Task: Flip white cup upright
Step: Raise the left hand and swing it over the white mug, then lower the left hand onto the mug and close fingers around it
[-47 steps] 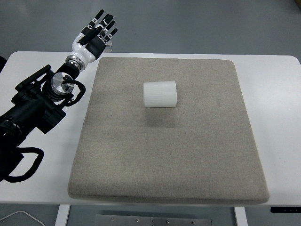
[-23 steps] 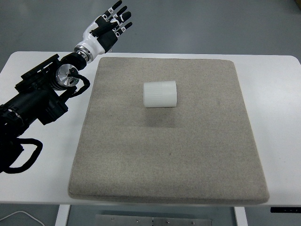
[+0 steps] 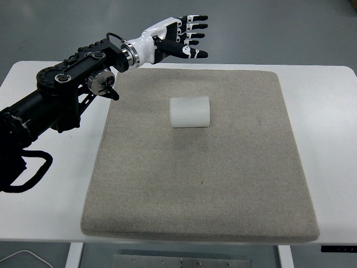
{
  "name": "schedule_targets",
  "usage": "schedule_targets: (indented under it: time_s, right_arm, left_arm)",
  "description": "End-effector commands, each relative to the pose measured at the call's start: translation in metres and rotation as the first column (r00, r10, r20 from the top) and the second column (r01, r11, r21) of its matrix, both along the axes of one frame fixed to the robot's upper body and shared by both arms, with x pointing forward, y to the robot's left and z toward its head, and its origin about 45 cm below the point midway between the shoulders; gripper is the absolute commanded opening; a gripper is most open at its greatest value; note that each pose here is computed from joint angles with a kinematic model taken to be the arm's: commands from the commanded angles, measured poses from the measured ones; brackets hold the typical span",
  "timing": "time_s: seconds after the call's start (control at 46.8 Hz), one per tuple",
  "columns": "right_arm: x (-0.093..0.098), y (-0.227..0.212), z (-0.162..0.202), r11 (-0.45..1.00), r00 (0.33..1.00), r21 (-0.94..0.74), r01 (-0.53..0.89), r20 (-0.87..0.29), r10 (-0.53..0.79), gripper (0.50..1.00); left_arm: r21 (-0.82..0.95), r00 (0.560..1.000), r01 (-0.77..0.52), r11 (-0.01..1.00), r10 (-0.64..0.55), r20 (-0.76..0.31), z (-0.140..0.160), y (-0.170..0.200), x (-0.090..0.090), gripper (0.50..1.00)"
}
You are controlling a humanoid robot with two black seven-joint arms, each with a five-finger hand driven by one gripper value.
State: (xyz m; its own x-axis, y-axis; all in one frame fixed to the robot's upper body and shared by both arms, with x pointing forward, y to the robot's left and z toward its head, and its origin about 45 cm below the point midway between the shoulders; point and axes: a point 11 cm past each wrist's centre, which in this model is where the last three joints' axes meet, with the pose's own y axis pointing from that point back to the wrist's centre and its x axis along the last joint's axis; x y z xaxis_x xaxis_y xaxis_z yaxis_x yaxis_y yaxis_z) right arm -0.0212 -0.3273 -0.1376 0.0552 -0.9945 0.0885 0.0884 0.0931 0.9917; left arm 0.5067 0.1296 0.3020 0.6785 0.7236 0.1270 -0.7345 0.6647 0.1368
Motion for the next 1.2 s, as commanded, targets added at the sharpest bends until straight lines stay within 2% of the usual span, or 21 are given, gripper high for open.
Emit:
schedule_targets:
  time_s: [0.0,0.128,0.342,0.534,0.875,1.174]
  right_arm:
    - [0.0,0.0,0.0,1.0,1.0,0.0,0.0,0.0,0.0,0.93]
    - [0.0,0.0,0.0,1.0,1.0,0.0,0.0,0.0,0.0,0.93]
    - [0.0,0.0,0.0,1.0,1.0,0.0,0.0,0.0,0.0,0.93]
    - [-0.001,0.0,0.0,1.0,1.0,0.0,0.0,-0.001,0.0,0.93]
    - [0.0,0.0,0.0,1.0,1.0,0.0,0.0,0.0,0.0,0.93]
    - [-0.001,0.0,0.0,1.0,1.0,0.0,0.0,-0.001,0.0,0.93]
  left_arm:
    - [0.137,0.998,0.051,0.989,-0.057,0.04,0.001,-0.009,-0.004,0.994]
    - [0.318,0.99,0.091,0.944,-0.119,0.072,-0.001,-0.017,-0.01,0.994]
    - [0.519,0.986,0.09,0.85,-0.15,0.075,-0.006,-0.019,-0.025,0.994]
    - [0.643,0.987,0.104,0.759,-0.159,0.027,-0.013,-0.013,-0.035,0.994]
    - [0.7,0.985,0.108,0.706,-0.171,0.02,-0.021,-0.015,-0.036,0.994]
    - [0.731,0.973,0.166,0.662,-0.232,-0.012,-0.043,-0.037,-0.049,0.994]
